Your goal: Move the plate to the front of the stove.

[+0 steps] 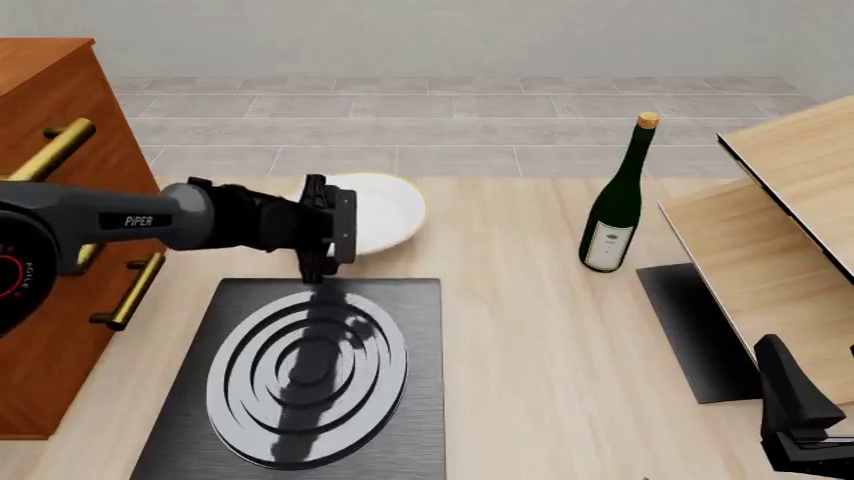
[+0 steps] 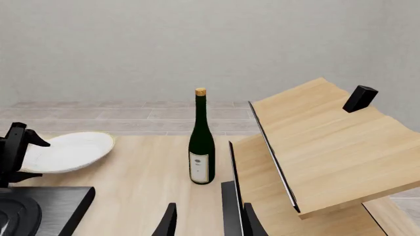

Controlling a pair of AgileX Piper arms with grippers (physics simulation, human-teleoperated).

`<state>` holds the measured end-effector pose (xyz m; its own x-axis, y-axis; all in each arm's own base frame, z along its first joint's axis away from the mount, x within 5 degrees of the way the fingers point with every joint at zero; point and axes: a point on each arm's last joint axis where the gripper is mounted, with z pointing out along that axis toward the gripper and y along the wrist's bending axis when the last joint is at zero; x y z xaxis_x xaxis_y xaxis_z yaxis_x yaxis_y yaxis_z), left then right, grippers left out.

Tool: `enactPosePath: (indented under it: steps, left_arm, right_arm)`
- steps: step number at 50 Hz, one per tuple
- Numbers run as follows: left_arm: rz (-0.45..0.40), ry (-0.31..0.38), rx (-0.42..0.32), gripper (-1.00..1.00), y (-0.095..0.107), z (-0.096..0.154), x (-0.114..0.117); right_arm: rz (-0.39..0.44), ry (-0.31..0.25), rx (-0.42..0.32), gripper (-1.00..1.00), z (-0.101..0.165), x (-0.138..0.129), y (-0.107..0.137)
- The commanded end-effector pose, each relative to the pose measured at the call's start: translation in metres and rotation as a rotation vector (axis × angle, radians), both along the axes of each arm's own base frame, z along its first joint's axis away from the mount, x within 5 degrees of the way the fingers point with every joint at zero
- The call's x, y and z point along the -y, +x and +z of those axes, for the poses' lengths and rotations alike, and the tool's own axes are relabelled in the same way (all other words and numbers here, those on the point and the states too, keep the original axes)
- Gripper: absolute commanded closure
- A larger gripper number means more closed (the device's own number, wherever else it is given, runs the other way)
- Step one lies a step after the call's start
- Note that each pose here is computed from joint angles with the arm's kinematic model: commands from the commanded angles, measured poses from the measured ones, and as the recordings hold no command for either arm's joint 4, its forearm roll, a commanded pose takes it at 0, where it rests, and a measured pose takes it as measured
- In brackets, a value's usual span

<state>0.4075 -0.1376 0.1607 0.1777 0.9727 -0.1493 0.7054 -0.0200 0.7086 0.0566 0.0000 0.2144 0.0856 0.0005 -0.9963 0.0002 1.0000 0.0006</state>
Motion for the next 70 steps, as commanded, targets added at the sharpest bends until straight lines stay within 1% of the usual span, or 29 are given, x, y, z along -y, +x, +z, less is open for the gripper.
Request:
enactPosePath:
  steps: [1,15,18,28,34,37,38,40,42,44,53,55,57,59,61,62,63,66,69,70]
  left_arm:
    - [0.002,-0.022,0.032,-1.0,-0.014,0.022,-0.002]
    - [0.016,-0.014,0.082,-1.0,-0.031,0.033,-0.022]
    - [0.027,-0.014,0.105,-1.0,-0.039,0.035,-0.03]
    - [0.046,-0.014,0.135,-1.0,-0.053,0.041,-0.044]
    - [0.06,-0.027,0.167,-1.0,-0.062,0.047,-0.05]
    - [0.065,-0.034,0.197,-1.0,-0.068,0.051,-0.054]
    - [0.065,-0.034,0.197,-1.0,-0.068,0.051,-0.054]
    - [0.076,-0.047,0.237,-1.0,-0.075,0.058,-0.058]
    - [0.072,-0.051,0.244,-1.0,-0.077,0.06,-0.057]
    - [0.072,-0.064,0.275,-1.0,-0.082,0.065,-0.057]
    - [0.062,-0.078,0.334,-1.0,-0.094,0.074,-0.058]
    - [0.058,-0.095,0.371,-1.0,-0.099,0.081,-0.057]
    - [0.058,-0.108,0.382,-1.0,-0.102,0.085,-0.056]
    - [0.049,-0.121,0.414,-1.0,-0.107,0.091,-0.054]
    - [0.041,-0.109,0.454,-1.0,-0.115,0.091,-0.058]
    - [0.045,-0.111,0.445,-1.0,-0.115,0.091,-0.058]
    - [0.042,-0.103,0.466,-1.0,-0.119,0.09,-0.061]
    - [0.034,-0.099,0.481,-1.0,-0.123,0.09,-0.061]
    - [0.029,-0.109,0.499,-1.0,-0.127,0.094,-0.06]
    - [0.031,-0.102,0.509,-1.0,-0.13,0.093,-0.062]
  right_arm:
    - [0.0,0.0,0.0,-1.0,0.0,0.0,0.0]
    - [0.0,0.0,0.0,-1.0,0.0,0.0,0.0]
    - [0.0,0.0,0.0,-1.0,0.0,0.0,0.0]
    - [0.0,0.0,0.0,-1.0,0.0,0.0,0.0]
    - [0.0,0.0,0.0,-1.0,0.0,0.0,0.0]
    - [0.0,0.001,0.0,-1.0,0.0,0.0,0.0]
    - [0.0,0.001,0.0,-1.0,0.0,0.0,0.0]
    - [-0.001,0.0,-0.001,-1.0,0.0,0.0,0.0]
    - [-0.001,-0.001,0.0,-1.0,0.0,0.0,0.0]
    - [0.0,0.0,0.0,-1.0,0.0,0.0,0.0]
    - [0.0,0.0,0.0,-1.0,0.0,0.0,0.0]
    - [0.0,0.0,0.0,-1.0,0.0,0.0,0.0]
    - [0.0,0.0,0.0,-1.0,0.0,0.0,0.0]
    - [0.0,0.0,0.0,-1.0,0.0,0.0,0.0]
    - [0.0,0.0,0.0,-1.0,0.0,0.0,0.0]
    - [0.0,0.0,0.0,-1.0,0.0,0.0,0.0]
    - [0.0,0.0,0.0,-1.0,0.0,0.0,0.0]
    - [0.0,0.0,0.0,-1.0,0.0,0.0,0.0]
    - [0.0,0.0,0.0,-1.0,0.0,0.0,0.0]
    - [0.0,0.0,0.0,-1.0,0.0,0.0,0.0]
